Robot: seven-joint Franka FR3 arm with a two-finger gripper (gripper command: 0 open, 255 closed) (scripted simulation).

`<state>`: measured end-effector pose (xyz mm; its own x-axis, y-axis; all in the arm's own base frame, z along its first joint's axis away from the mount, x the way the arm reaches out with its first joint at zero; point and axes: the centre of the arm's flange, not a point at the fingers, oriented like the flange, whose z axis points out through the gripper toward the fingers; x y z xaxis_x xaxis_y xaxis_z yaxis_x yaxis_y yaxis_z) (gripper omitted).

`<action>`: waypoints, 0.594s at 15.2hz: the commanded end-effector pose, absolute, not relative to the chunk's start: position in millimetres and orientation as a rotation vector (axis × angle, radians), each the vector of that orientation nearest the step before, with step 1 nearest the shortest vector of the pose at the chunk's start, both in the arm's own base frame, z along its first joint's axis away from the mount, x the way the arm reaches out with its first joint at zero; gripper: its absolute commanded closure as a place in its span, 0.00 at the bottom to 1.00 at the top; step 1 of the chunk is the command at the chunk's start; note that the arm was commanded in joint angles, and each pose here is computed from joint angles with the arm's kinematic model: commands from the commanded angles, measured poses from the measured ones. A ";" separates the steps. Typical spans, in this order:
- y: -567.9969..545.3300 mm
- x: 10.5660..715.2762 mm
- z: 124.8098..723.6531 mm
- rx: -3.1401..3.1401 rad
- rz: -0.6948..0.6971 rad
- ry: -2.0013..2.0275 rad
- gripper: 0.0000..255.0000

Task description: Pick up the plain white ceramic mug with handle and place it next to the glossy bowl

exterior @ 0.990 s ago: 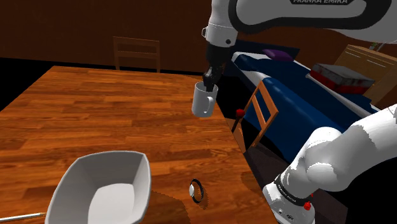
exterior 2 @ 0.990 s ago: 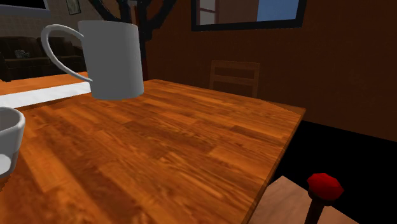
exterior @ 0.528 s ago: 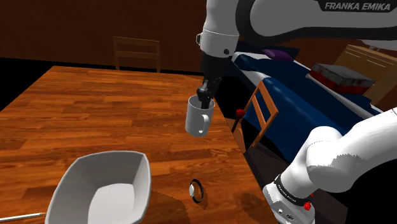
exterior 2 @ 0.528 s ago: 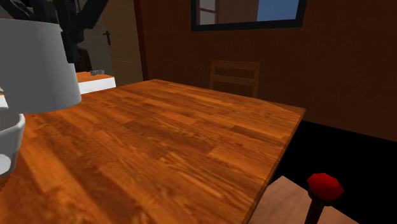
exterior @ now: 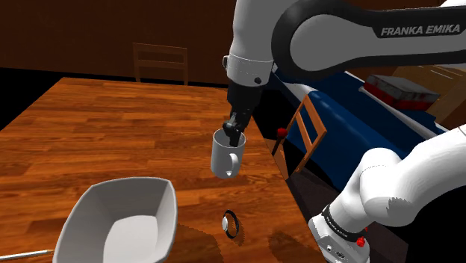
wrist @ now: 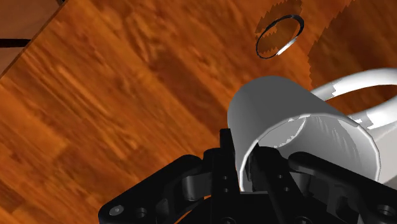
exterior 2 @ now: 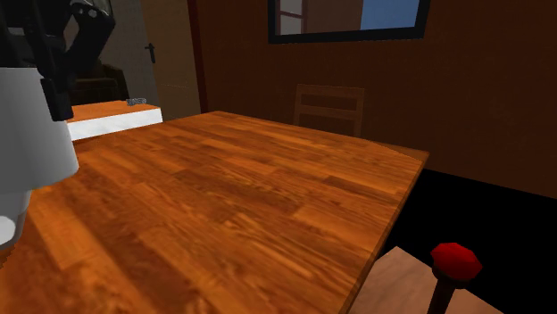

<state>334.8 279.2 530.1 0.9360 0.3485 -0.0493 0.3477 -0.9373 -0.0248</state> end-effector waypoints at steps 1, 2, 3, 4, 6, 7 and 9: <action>279.7 333.9 520.6 -3.075 0.082 -0.553 1.00; 279.7 333.9 515.3 -3.075 0.082 -0.553 1.00; 279.7 333.9 510.0 -3.075 0.082 -0.553 1.00; 279.7 333.9 504.8 -3.075 0.082 -0.553 1.00; 279.7 333.9 494.2 -3.075 0.082 -0.553 1.00; 279.7 333.9 488.9 -3.075 0.082 -0.553 1.00; 279.7 333.9 478.4 -3.075 0.082 -0.553 1.00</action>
<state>334.0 280.5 483.1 0.9360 0.3484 -0.0494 0.3476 -0.9373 -0.0248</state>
